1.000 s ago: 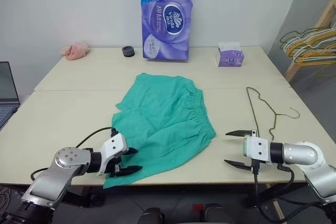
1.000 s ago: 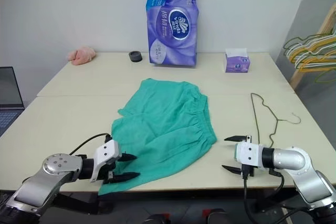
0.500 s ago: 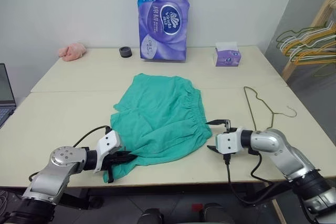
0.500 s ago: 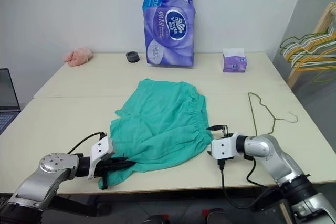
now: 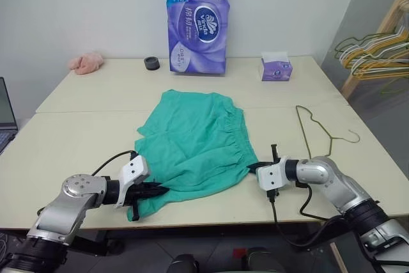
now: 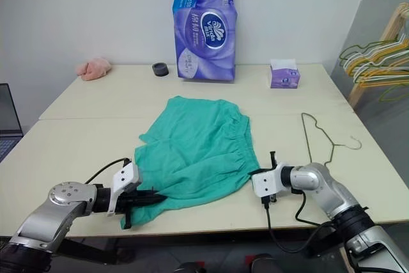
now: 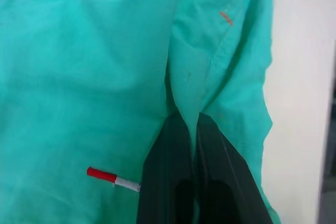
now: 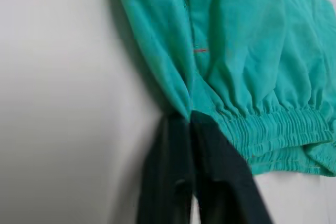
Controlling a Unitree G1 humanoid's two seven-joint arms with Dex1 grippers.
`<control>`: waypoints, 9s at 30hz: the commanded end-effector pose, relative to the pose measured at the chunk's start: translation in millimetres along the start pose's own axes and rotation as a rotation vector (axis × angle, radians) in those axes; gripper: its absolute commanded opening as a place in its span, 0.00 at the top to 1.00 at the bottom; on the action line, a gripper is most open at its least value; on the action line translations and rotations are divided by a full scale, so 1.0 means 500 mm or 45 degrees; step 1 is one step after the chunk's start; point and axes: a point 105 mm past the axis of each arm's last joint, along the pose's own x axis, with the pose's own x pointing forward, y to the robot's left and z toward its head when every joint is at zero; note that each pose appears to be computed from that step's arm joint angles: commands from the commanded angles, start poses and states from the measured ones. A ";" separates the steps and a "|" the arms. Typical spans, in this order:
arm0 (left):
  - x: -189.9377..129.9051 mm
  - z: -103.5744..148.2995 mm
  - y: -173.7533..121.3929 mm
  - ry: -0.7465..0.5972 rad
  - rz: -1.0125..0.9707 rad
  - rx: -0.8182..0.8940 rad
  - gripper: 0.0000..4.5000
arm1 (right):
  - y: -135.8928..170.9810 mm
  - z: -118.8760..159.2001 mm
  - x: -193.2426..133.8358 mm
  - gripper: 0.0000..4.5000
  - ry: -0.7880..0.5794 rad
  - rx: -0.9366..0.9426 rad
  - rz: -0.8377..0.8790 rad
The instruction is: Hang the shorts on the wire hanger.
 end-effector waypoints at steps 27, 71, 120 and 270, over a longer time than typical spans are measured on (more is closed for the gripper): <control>0.013 0.083 -0.175 0.000 -0.561 -0.013 0.59 | 0.092 0.032 -0.198 0.71 0.127 0.265 0.575; 0.021 0.248 0.012 -0.352 0.005 0.449 0.00 | -0.103 -0.248 -0.263 0.05 0.534 1.561 -1.044; -0.062 0.237 0.205 -0.539 0.439 -0.062 0.00 | -0.186 -0.140 -0.262 0.99 0.328 1.022 -1.043; -0.025 0.186 0.090 -0.351 0.054 -0.011 0.39 | 0.185 -0.023 -0.360 1.00 0.417 1.920 -0.079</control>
